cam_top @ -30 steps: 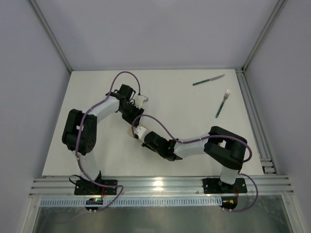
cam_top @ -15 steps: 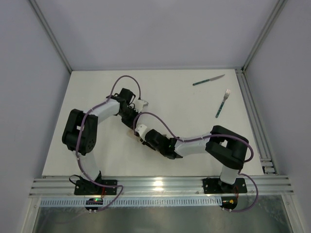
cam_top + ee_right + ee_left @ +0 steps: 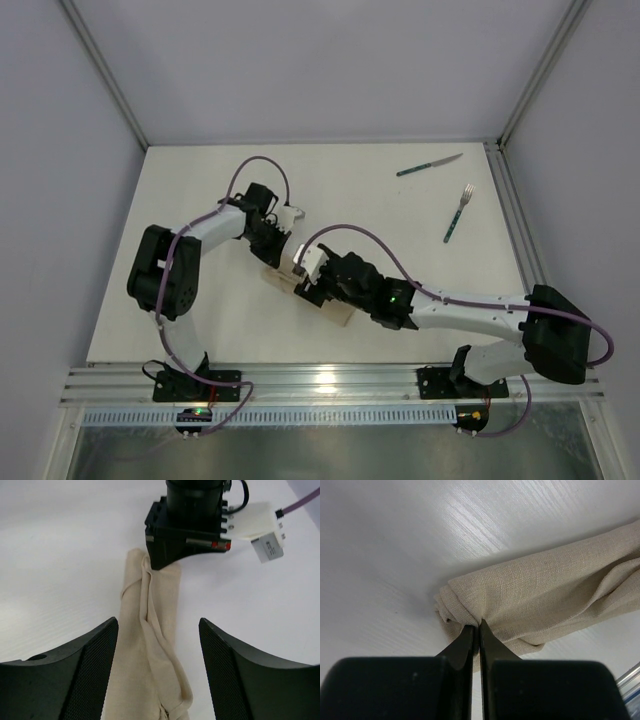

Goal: Fold the napkin into a case and place the utensils inside
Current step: Pick up the top corner of the smaller rectangle folded napkin from the center of the board.

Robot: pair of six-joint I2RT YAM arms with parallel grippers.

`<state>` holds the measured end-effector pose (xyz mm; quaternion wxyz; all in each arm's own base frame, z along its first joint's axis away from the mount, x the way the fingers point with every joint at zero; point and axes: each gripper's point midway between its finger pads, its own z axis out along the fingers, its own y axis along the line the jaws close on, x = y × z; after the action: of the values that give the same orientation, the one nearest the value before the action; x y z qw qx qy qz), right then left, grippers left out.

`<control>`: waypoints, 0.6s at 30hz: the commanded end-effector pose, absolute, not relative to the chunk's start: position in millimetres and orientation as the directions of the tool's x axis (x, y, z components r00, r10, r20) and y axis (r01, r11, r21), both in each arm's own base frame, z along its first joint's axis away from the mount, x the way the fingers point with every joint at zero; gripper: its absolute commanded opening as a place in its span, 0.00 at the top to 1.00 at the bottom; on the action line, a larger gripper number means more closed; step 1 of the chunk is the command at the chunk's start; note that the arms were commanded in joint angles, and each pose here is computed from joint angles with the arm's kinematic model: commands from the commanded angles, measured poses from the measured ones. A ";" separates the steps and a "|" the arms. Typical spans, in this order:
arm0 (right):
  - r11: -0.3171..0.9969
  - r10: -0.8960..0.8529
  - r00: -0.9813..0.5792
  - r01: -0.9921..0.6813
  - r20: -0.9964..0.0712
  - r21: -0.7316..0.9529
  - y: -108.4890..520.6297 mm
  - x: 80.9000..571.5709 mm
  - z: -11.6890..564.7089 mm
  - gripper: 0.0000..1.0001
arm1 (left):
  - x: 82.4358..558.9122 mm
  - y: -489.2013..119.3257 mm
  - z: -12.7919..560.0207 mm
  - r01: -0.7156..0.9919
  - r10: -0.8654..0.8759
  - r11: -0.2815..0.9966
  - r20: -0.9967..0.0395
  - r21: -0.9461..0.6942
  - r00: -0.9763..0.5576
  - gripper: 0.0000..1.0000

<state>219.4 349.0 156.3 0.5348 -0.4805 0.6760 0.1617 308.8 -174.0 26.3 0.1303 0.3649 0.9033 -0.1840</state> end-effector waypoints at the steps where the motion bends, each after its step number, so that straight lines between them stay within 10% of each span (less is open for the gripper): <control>1: 0.409 -0.398 0.117 -0.865 -0.910 -0.290 367.9 220.3 180.6 0.30 | 310.3 -175.8 34.8 0.734 0.617 0.640 -0.416 -0.227 -0.667 1.00; 18: 0.316 -0.543 0.053 -0.912 -0.838 -0.262 410.8 273.3 87.1 0.30 | 310.2 -178.6 41.4 0.748 0.626 0.620 -0.427 -0.235 -0.653 1.00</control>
<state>264.8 390.0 67.2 0.4427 -0.5459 0.6875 0.1830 308.0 -174.6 27.1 0.1345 0.3763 0.8971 -0.1882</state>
